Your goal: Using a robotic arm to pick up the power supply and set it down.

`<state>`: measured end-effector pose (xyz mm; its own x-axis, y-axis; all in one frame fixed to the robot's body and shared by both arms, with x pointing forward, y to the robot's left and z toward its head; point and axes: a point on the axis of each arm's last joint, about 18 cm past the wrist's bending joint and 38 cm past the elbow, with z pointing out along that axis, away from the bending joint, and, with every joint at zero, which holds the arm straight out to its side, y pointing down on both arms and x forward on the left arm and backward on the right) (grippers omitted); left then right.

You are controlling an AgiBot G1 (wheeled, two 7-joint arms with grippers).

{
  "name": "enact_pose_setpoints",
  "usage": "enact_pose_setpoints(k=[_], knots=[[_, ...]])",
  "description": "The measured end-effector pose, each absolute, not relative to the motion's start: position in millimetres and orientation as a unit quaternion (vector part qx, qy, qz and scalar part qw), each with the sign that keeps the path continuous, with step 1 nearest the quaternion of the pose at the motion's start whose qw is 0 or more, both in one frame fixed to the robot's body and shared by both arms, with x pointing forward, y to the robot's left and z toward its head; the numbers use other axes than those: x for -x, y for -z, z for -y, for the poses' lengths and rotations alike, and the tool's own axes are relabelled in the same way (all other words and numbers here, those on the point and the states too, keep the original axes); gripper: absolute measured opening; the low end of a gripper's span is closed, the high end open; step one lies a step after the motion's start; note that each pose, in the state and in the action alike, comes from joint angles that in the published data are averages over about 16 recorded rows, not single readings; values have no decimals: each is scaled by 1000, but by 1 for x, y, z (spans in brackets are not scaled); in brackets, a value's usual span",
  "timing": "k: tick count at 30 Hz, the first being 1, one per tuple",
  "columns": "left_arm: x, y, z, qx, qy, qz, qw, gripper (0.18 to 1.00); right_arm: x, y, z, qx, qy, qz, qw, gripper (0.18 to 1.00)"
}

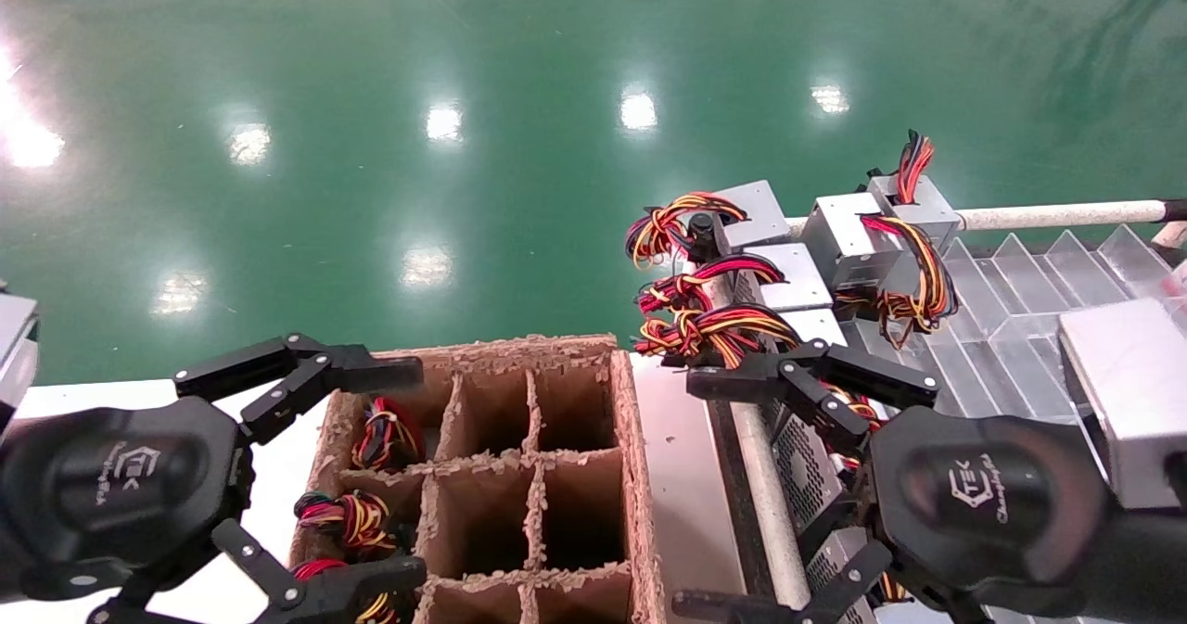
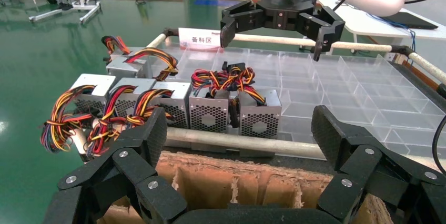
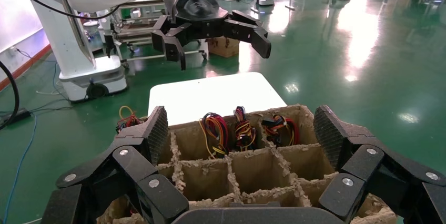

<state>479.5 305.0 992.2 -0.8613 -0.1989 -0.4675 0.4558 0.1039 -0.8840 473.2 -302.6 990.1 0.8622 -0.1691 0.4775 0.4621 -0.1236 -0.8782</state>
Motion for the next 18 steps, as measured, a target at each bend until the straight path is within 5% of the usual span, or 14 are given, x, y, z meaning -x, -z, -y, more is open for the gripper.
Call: enact_pose_setpoints(k=[18], knots=[[-480,-992,-305,-92,663,-701,247,1000,-475,-992,302,705,244,102,658,1001]])
